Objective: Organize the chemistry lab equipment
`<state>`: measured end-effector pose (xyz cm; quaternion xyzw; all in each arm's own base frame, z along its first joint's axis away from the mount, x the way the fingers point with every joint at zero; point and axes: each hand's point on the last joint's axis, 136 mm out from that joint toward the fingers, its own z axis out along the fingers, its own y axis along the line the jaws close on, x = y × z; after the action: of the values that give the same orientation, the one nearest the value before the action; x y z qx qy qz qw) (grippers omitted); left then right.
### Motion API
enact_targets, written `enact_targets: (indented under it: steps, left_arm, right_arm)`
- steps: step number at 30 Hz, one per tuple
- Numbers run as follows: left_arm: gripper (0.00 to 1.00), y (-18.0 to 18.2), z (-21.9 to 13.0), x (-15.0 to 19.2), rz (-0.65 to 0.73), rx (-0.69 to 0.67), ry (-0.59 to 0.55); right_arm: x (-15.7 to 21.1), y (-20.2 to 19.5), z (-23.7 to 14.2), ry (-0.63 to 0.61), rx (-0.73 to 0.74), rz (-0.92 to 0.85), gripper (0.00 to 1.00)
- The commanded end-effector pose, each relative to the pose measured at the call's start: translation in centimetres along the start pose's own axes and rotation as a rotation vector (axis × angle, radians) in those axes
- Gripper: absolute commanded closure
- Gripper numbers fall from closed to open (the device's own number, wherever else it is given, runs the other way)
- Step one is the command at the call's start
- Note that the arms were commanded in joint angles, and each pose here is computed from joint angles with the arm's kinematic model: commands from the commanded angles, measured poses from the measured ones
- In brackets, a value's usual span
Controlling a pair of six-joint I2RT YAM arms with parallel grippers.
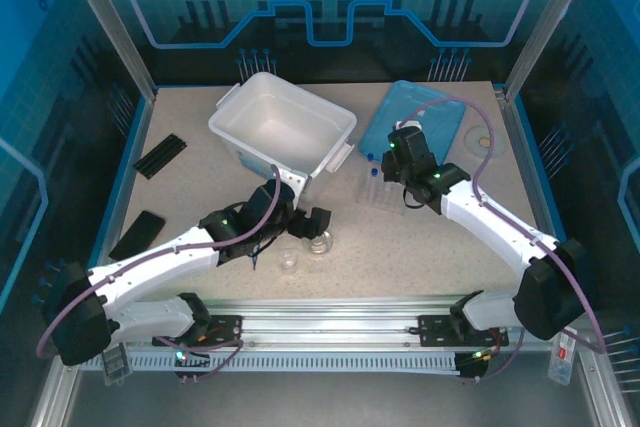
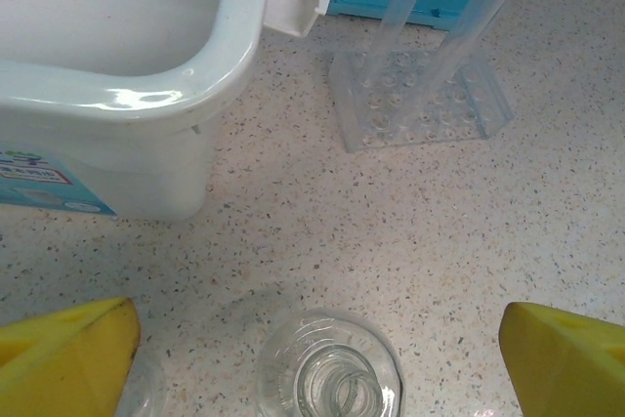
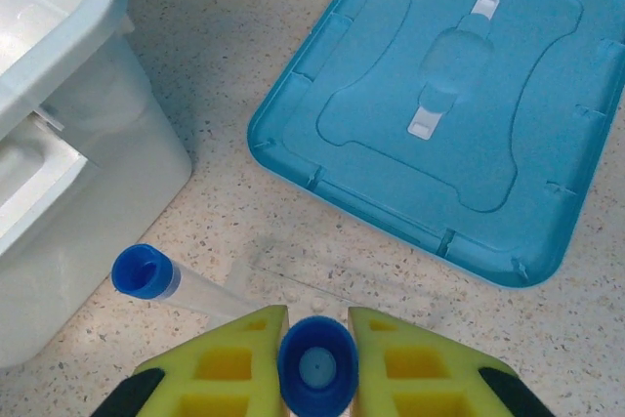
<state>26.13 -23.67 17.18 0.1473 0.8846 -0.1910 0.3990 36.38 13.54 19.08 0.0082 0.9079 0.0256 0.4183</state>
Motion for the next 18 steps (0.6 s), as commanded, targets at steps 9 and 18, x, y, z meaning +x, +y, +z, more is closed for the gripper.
enact_targets:
  steps: [9,18]
  left_arm:
    - [0.05,1.1,-0.4,0.6,-0.011,-0.035,0.003]
    - [0.04,1.1,-0.3,0.5,-0.009,-0.034,0.004]
  right_arm:
    - [0.1,-1.0,1.4,-0.014,0.036,0.017,0.82]
    - [0.5,-1.2,2.1,-0.001,0.042,0.018,0.82]
